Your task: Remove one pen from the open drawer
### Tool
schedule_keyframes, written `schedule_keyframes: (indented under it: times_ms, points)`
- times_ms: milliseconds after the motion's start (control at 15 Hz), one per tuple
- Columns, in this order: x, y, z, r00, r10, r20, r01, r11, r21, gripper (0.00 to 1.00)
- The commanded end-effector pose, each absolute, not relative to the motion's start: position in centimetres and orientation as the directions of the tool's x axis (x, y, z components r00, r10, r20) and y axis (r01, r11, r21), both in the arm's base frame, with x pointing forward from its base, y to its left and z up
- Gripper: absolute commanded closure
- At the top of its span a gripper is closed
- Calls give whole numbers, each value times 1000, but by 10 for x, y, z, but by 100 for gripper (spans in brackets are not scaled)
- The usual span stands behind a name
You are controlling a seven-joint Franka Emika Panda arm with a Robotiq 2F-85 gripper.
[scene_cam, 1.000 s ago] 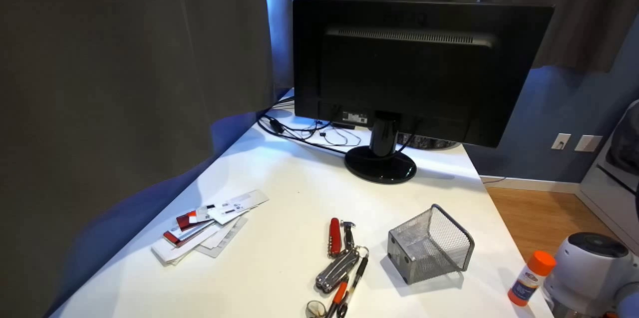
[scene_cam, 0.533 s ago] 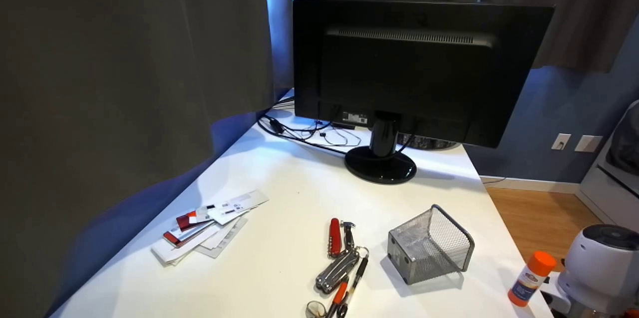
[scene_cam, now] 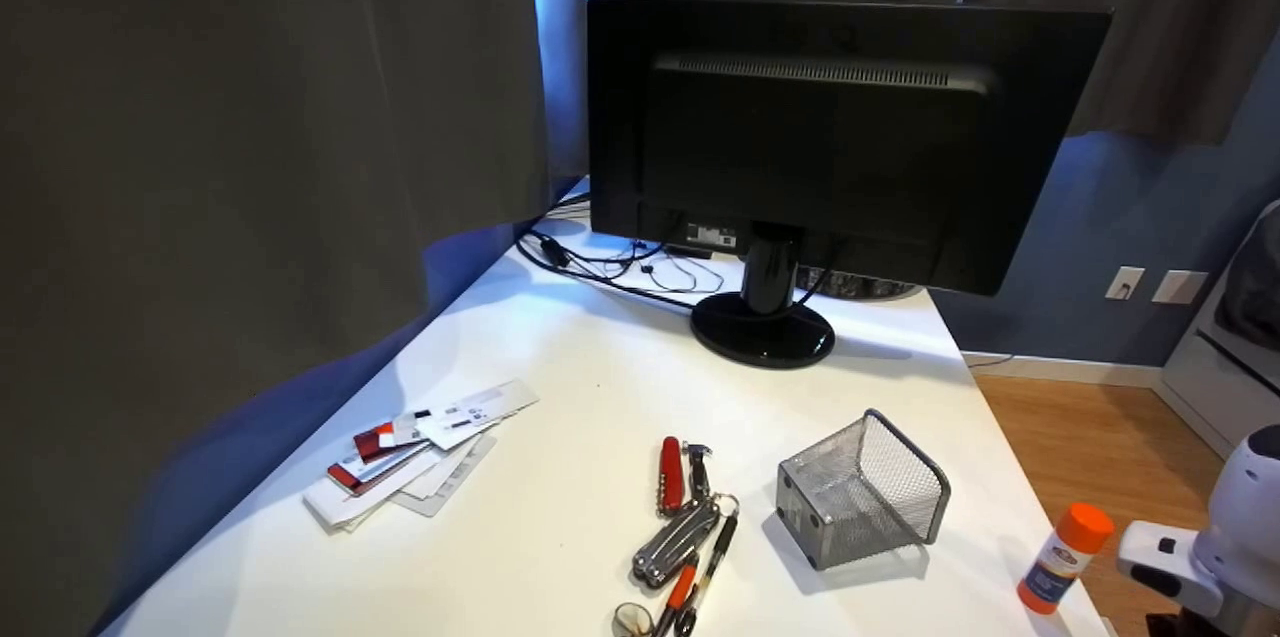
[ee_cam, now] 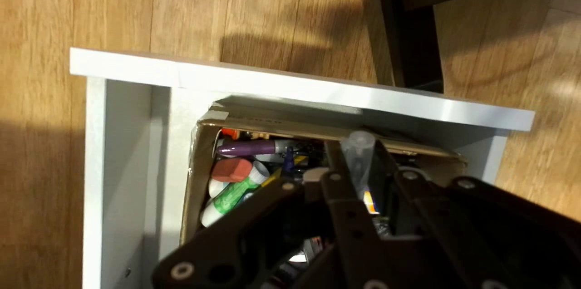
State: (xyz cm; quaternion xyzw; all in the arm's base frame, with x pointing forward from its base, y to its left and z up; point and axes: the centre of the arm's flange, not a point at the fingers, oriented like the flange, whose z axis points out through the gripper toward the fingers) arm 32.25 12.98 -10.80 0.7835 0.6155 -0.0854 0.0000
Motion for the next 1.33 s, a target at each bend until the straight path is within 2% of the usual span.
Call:
schedule_keyframes:
  times_ms: [0,333,400,800,1267]
  points:
    - [319,129,-103,250,960,-126,960,-263,-100,83]
    - [314,126,-94,280,953,-118,952,-292,-95,83]
    - [315,126,-88,283,953,-113,953,-292,-81,96]
    - [328,88,-12,348,932,-103,936,-339,94,96]
    - [322,78,57,409,909,73,896,-416,159,96]
